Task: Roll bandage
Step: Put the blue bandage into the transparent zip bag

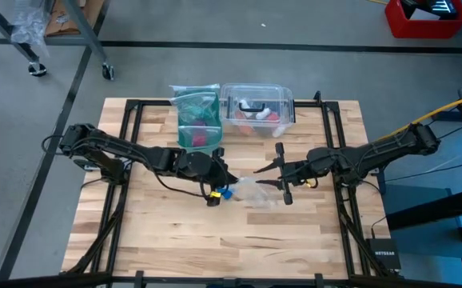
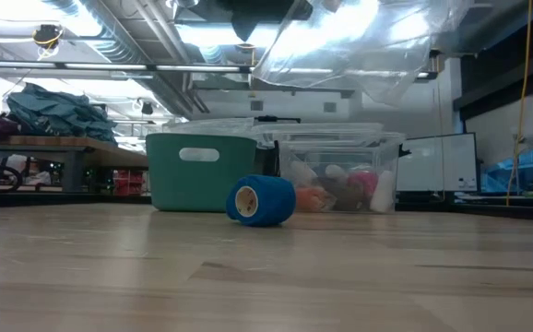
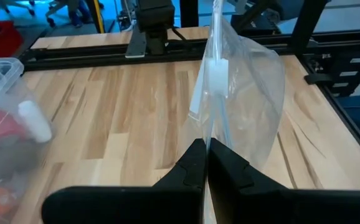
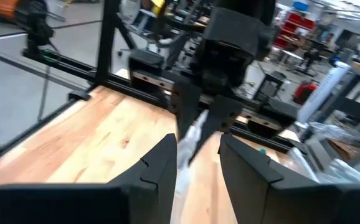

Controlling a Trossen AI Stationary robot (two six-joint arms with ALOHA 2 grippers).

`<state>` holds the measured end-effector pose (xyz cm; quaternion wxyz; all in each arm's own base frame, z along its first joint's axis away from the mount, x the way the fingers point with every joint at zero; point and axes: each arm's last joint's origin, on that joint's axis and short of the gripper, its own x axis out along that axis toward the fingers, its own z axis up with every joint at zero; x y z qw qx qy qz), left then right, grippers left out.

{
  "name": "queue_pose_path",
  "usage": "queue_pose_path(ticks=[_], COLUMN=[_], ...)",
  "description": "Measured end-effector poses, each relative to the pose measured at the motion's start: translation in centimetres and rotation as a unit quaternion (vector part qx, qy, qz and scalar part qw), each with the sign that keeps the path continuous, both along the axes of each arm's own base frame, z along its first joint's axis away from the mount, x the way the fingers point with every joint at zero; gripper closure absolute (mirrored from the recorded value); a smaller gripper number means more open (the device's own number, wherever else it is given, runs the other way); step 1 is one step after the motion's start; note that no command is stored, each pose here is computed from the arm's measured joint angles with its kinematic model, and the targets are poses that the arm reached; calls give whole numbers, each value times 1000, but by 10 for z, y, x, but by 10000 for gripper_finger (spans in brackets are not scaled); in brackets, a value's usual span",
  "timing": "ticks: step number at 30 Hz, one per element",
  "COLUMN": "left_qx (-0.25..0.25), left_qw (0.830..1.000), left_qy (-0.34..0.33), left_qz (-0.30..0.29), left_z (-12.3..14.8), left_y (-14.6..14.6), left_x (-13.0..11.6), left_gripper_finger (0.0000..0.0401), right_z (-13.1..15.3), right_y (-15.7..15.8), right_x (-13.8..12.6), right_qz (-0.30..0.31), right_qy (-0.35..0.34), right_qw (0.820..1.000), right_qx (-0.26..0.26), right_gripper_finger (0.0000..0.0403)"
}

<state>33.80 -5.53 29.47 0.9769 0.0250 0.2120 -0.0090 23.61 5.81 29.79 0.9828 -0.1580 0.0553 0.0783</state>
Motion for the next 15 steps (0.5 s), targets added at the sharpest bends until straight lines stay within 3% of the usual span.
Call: queue_pose_path(ticks=[15], left_qx=[1], left_qw=[1000], left_qy=[3], left_qz=[-1], left_z=[-15], left_y=[-3], left_x=[13], left_gripper_finger=[401], right_z=[-11], right_y=[10], right_x=[38], right_qz=[-3], right_qy=[51], right_qw=[999], right_qx=[-15], right_gripper_finger=[278])
